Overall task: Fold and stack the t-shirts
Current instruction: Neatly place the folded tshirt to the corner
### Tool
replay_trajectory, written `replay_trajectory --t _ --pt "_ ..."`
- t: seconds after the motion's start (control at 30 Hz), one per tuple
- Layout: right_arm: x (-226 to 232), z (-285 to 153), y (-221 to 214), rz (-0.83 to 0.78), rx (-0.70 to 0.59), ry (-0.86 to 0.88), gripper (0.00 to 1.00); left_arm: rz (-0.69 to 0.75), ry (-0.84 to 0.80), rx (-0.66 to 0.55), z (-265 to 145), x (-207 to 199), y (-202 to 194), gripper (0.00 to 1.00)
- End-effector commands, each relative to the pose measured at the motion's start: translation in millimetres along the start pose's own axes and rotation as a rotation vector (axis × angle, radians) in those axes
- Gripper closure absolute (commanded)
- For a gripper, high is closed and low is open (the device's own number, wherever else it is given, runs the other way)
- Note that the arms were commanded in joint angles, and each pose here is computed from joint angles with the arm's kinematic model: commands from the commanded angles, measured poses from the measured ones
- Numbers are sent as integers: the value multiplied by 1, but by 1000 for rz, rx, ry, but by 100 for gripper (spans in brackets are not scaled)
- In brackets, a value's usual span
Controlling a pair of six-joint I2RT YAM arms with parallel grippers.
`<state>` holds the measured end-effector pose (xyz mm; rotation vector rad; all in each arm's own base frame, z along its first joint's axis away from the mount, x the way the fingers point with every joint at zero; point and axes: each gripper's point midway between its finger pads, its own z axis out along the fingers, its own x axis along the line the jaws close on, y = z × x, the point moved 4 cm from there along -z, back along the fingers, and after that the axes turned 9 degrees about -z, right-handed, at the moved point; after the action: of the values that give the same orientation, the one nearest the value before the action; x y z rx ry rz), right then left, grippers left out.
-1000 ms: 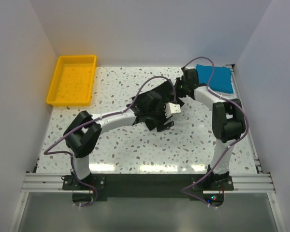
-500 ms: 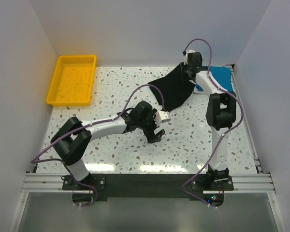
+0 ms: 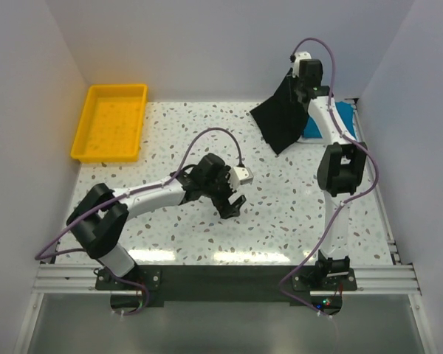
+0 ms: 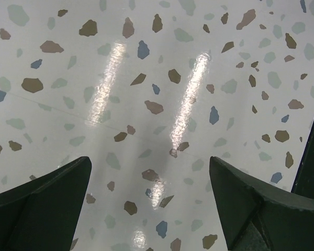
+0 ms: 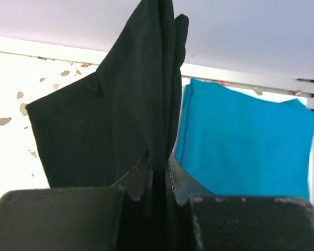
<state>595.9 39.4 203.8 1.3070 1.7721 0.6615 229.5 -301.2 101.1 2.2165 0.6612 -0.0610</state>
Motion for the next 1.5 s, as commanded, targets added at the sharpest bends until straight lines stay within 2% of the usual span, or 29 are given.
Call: replay_trajectory --t 0.0,0.37,1.1,1.47 --pt "-31 -17 36 -20 -92 -91 100 -26 19 -25 -23 8 6 0" --pt "-56 -50 67 -40 -161 -146 100 48 69 -50 -39 22 15 0" --pt "-74 -102 103 33 -250 -177 100 63 72 -53 -45 21 7 0" --pt "-90 -94 92 27 -240 -203 100 50 63 -24 -43 20 2 0"
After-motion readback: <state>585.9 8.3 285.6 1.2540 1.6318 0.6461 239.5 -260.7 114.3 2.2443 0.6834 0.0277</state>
